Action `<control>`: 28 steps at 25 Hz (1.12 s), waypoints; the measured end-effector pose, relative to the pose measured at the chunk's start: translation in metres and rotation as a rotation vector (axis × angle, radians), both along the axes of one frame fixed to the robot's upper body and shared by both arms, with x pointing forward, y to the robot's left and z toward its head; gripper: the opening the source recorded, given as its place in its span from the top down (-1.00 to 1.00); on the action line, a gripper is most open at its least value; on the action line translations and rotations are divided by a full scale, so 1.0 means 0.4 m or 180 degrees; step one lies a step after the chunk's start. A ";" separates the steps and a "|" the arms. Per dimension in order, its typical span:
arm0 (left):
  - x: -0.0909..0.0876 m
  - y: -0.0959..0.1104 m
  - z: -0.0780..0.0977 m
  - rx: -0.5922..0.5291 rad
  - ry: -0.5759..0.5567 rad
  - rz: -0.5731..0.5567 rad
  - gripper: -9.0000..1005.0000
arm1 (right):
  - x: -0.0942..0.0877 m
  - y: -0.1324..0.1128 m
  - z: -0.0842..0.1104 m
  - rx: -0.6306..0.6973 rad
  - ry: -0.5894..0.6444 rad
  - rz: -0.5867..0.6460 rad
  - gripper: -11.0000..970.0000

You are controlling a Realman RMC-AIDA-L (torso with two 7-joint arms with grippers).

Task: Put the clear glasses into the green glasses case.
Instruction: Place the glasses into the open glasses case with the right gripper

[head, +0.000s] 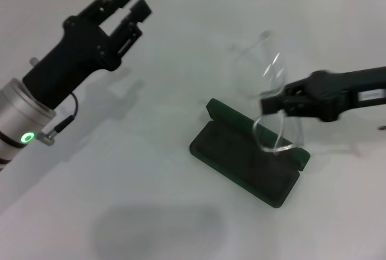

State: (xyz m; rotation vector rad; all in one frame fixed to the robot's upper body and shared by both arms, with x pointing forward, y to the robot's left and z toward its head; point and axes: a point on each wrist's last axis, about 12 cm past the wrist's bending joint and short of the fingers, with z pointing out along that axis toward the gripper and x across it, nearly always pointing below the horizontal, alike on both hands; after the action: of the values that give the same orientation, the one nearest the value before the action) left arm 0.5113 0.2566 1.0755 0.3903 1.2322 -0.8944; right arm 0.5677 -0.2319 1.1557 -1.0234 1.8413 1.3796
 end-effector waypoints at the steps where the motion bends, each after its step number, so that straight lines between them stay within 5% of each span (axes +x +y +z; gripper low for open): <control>1: 0.000 0.000 0.000 0.0000 0.0000 0.0000 0.01 | 0.011 0.016 0.003 -0.0143 0.0075 0.0038 0.74; 13: -0.001 0.018 -0.001 0.0020 0.0005 0.0065 0.01 | 0.042 0.177 0.111 -0.1396 -0.0039 0.0500 0.74; 28: 0.013 0.027 0.004 0.0032 0.0122 0.0015 0.01 | 0.046 0.326 0.108 -0.2382 -0.0113 0.0521 0.73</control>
State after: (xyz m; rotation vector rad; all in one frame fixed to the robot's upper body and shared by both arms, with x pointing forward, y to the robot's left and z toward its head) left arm 0.5165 0.2674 1.0769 0.3798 1.2728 -0.8955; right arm 0.5861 -0.1013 1.1990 -1.5701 2.3453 0.7255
